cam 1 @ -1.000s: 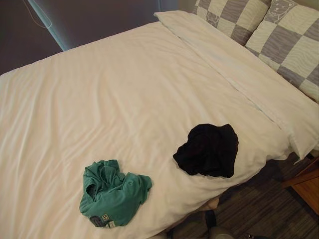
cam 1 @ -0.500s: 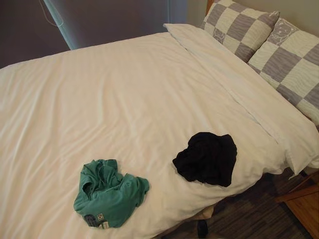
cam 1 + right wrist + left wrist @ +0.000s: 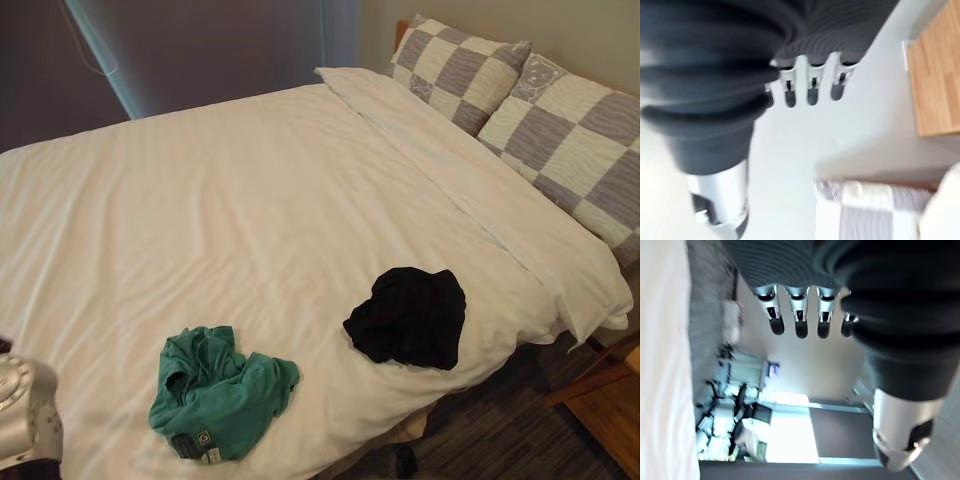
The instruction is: Tidy up the quilt and then pick up the clothes from the bed and put them into the laundry hamper.
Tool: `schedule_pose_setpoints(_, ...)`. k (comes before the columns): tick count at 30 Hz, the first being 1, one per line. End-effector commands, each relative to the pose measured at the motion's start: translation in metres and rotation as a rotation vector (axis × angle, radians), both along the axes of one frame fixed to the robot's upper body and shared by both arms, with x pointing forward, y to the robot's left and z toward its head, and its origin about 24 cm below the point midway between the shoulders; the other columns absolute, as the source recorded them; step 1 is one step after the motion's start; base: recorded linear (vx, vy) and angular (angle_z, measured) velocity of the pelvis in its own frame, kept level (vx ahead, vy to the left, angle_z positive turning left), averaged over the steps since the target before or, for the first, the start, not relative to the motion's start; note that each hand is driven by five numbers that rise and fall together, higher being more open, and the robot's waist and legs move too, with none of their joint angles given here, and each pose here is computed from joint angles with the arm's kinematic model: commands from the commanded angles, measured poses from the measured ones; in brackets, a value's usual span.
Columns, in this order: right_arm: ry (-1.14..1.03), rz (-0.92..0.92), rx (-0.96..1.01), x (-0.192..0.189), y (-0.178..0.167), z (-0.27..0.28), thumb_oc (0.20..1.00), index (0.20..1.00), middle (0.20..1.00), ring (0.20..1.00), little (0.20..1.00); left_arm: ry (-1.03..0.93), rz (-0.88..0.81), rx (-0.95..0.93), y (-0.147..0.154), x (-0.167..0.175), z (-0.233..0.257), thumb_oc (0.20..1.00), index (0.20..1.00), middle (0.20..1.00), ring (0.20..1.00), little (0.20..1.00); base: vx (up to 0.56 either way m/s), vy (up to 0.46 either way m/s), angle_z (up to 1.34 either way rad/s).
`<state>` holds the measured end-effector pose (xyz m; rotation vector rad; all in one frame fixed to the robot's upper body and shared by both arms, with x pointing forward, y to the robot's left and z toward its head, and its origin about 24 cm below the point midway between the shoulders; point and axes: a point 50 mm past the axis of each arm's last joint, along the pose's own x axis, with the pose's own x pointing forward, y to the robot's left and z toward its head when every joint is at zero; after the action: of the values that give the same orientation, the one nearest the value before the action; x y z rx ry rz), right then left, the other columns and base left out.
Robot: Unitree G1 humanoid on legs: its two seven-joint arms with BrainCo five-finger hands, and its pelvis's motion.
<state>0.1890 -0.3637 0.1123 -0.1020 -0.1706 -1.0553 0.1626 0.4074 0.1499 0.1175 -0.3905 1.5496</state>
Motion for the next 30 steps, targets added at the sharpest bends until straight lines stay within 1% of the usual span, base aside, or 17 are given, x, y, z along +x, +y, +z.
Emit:
schedule_pose_setpoints(1,0.197,0.161,-0.091,0.034,0.022,-0.012,1.0,1.0,1.0,1.0,1.0,0.243,-0.004,0.018,-0.005,0.021,-0.019,1.0,1.0,1.0,1.0,1.0,0.03,0.05,-0.19)
schedule_pose_setpoints(2,0.216,0.224,-0.109,0.043,0.035,-0.013,1.0,1.0,1.0,1.0,1.0,0.278,-0.065,0.02,-0.018,0.035,-0.024,1.0,1.0,1.0,1.0,1.0,0.09,0.081,-0.09)
schedule_pose_setpoints(3,0.261,0.325,-0.148,0.058,0.061,-0.018,1.0,1.0,1.0,1.0,1.0,0.372,-0.142,0.039,-0.042,0.057,-0.038,1.0,1.0,1.0,1.0,1.0,0.04,0.041,-0.01)
schedule_pose_setpoints(4,0.266,0.338,-0.151,0.061,0.066,-0.02,1.0,1.0,1.0,1.0,1.0,0.383,-0.155,0.043,-0.049,0.061,-0.042,1.0,1.0,1.0,1.0,1.0,0.0,0.0,0.0)
schedule_pose_setpoints(5,0.277,0.375,-0.15,0.066,0.079,-0.025,1.0,1.0,1.0,1.0,1.0,0.417,-0.199,0.05,-0.069,0.068,-0.056,1.0,1.0,1.0,1.0,1.0,-0.01,-0.05,-0.01)
schedule_pose_setpoints(7,0.327,0.479,-0.181,0.081,0.104,-0.032,1.0,1.0,1.0,1.0,1.0,0.525,-0.339,0.014,-0.099,0.078,-0.087,1.0,1.0,1.0,1.0,1.0,0.0,-0.024,-0.02)
schedule_pose_setpoints(9,0.343,0.515,-0.194,0.084,0.113,-0.036,1.0,1.0,1.0,1.0,1.0,0.568,-0.373,0.015,-0.109,0.081,-0.096,1.0,1.0,1.0,1.0,1.0,0.02,0.007,0.03)
schedule_pose_setpoints(10,0.365,0.563,-0.21,0.086,0.123,-0.041,1.0,1.0,1.0,1.0,1.0,0.633,-0.393,0.015,-0.115,0.083,-0.107,1.0,1.0,1.0,1.0,1.0,0.04,0.025,0.06)
schedule_pose_setpoints(12,0.389,0.634,-0.241,0.091,0.141,-0.048,1.0,1.0,1.0,1.0,1.0,0.722,-0.397,0.029,-0.124,0.083,-0.121,1.0,1.0,1.0,1.0,1.0,0.05,0.034,0.02)
schedule_pose_setpoints(14,0.402,0.699,-0.279,0.095,0.158,-0.052,1.0,1.0,1.0,1.0,1.0,0.801,-0.357,0.102,-0.128,0.084,-0.123,1.0,1.0,1.0,1.0,1.0,0.03,0.029,-0.04)
schedule_pose_setpoints(16,0.405,0.763,-0.328,0.1,0.176,-0.05,1.0,1.0,1.0,1.0,1.0,0.844,-0.293,0.186,-0.127,0.083,-0.116,1.0,1.0,1.0,1.0,1.0,-0.01,0.03,0.01)
schedule_pose_setpoints(18,0.395,0.801,-0.364,0.106,0.192,-0.046,1.0,1.0,1.0,1.0,1.0,0.877,-0.287,0.224,-0.12,0.084,-0.107,1.0,1.0,1.0,1.0,1.0,-0.06,0.039,0.03)
schedule_pose_setpoints(19,0.384,0.828,-0.394,0.114,0.206,-0.043,1.0,1.0,1.0,1.0,1.0,0.921,-0.295,0.164,-0.115,0.085,-0.111,1.0,1.0,1.0,1.0,1.0,-0.08,0.035,0.08)
schedule_pose_setpoints(22,0.35,0.853,-0.453,0.131,0.227,-0.026,1.0,1.0,1.0,1.0,1.0,0.988,-0.358,0.116,-0.123,0.099,-0.108,1.0,1.0,1.0,1.0,1.0,-0.15,-0.008,0.18)
schedule_pose_setpoints(25,0.273,0.863,-0.535,0.154,0.256,0.011,1.0,1.0,1.0,1.0,1.0,1.039,-0.476,0.092,-0.13,0.12,-0.098,1.0,1.0,1.0,1.0,1.0,-0.2,-0.107,0.15)
schedule_pose_setpoints(26,0.239,0.868,-0.542,0.159,0.267,0.025,1.0,1.0,1.0,1.0,1.0,1.032,-0.518,0.104,-0.137,0.127,-0.098,1.0,1.0,1.0,1.0,1.0,-0.13,-0.13,0.16)
schedule_pose_setpoints(30,0.189,0.861,-0.538,0.167,0.282,0.049,1.0,1.0,1.0,1.0,1.0,1.032,-0.604,0.2,-0.154,0.146,-0.095,1.0,1.0,1.0,1.0,1.0,-0.12,-0.12,0.05)
